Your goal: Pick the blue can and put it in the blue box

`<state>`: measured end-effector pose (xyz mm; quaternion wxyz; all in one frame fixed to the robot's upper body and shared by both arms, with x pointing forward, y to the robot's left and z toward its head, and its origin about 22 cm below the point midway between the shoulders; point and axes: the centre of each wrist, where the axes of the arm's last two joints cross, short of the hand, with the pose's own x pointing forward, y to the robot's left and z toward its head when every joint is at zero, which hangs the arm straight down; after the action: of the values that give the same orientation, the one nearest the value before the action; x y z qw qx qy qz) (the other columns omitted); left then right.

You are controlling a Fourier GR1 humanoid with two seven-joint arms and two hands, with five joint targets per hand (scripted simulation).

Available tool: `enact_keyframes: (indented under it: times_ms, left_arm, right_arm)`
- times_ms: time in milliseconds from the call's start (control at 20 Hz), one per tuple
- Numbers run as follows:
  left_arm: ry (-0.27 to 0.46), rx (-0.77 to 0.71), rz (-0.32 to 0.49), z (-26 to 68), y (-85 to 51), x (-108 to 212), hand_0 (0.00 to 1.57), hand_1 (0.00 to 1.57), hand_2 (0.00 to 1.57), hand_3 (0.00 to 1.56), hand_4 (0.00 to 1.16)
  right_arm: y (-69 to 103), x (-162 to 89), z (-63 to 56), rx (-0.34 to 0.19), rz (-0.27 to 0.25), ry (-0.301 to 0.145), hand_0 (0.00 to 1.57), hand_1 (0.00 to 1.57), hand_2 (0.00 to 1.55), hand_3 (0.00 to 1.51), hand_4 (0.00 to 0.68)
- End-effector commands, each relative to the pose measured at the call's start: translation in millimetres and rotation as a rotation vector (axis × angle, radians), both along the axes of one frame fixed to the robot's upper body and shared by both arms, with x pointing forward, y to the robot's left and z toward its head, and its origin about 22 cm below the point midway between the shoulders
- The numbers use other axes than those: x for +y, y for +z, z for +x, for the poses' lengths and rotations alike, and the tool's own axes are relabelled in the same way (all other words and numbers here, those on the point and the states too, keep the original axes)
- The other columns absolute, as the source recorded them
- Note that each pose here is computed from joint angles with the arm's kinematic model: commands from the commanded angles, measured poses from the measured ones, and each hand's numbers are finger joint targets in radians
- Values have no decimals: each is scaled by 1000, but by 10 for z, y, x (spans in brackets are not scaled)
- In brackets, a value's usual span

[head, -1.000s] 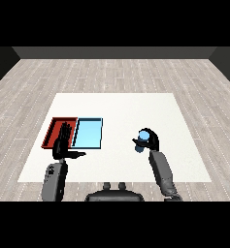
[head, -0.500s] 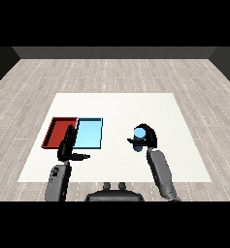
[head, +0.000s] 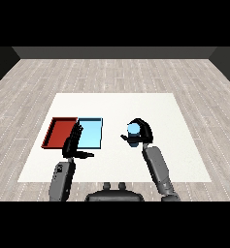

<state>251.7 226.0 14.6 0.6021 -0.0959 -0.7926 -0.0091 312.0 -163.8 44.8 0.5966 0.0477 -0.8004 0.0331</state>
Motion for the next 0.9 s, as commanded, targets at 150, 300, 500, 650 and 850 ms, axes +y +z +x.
enact_keyframes:
  times_ms: [150, 300, 500, 650, 850]
  left_arm:
    - [-69, 57, -46, 115, -156, -266, 0, 0, 0, 0, 0]
    - [-175, 80, -101, 82, 181, -452, 0, 0, 0, 0, 0]
    - [-146, 104, -45, 18, -55, -571, 0, 0, 0, 0, 0]
    - [-126, 135, -40, 139, -15, -798, 0, 0, 0, 0, 0]
    - [-130, 161, -23, 216, -28, -819, 0, 0, 0, 0, 0]
  right_arm:
    - [159, 65, 89, -9, 0, 10, 1493, 1493, 1468, 1443, 631]
    - [-14, -6, 118, -25, 15, 25, 1486, 1486, 1464, 1443, 633]
    - [9, 165, 33, -12, 4, 45, 1437, 1437, 1462, 1435, 620]
    - [29, 342, 114, -13, -9, 48, 1445, 1445, 1463, 1433, 608]
    - [111, 402, 194, -41, -19, 70, 1443, 1443, 1455, 1435, 612]
